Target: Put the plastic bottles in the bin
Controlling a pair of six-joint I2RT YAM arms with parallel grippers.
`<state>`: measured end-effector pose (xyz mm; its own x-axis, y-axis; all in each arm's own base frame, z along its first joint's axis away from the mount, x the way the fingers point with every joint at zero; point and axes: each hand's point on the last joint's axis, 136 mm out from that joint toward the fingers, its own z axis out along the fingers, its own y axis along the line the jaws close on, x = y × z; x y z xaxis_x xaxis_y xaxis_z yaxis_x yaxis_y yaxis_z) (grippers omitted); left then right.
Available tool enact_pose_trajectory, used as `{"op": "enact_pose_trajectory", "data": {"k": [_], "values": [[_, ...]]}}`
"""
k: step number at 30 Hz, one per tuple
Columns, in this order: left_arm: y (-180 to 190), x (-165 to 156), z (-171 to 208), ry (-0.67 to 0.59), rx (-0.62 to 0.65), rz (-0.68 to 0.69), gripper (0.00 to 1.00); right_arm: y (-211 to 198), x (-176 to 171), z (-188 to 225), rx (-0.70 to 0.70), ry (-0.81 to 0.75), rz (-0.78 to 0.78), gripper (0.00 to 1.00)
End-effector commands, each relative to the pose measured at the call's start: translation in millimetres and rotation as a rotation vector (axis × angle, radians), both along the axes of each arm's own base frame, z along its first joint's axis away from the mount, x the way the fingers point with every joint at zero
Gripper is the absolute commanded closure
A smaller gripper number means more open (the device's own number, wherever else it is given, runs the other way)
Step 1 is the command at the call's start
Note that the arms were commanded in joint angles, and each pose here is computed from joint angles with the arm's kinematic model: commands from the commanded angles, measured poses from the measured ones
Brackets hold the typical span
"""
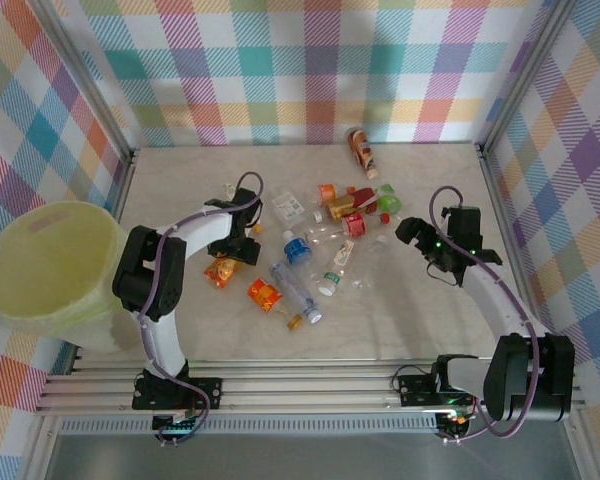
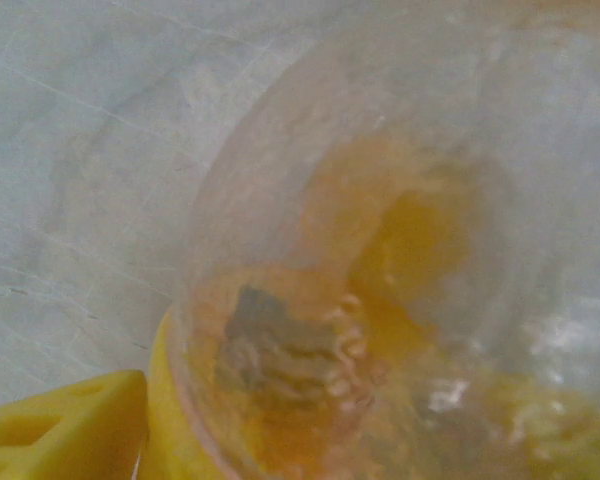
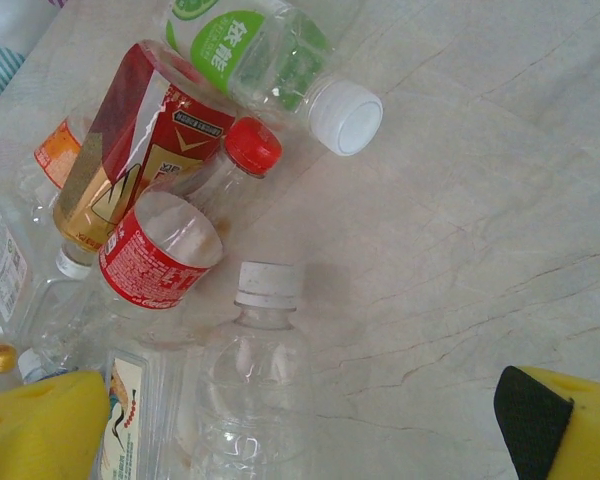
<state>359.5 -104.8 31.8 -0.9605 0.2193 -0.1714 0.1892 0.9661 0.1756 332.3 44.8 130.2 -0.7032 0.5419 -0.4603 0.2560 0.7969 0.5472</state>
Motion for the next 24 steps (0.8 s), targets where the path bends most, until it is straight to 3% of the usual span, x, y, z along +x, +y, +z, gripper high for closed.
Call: {"op": "enact_pose_trajectory", "data": {"k": [1,8,14,18,24], "values": [[2.4,6.5,6.5,-0.031,0.017,-0.001,0.28,4.4,2.4,17.5,-0.004,-0.039,0.029,0.00],[-0.4,-6.3,29.0,-0.115,-0.063,-0.004,0.46,23.3,2.8,37.1,0.052,-0.158,0.132,0.00],[-3.2,-20.1,73.6,-0.266,-0.180,0.010,0.49,42.9,2.7,56.3,0.115,-0.251,0.234,0.00],[4.2,-20.3,130.8,-0.461,-0.246,0.085,0.51,59.4,1.9,72.7,0.150,-0.321,0.314,0.00],[39.1,-36.6,254.4,-0.856,-0.321,0.230,0.51,77.5,3.2,90.6,0.126,-0.407,0.395,0.00]]}}
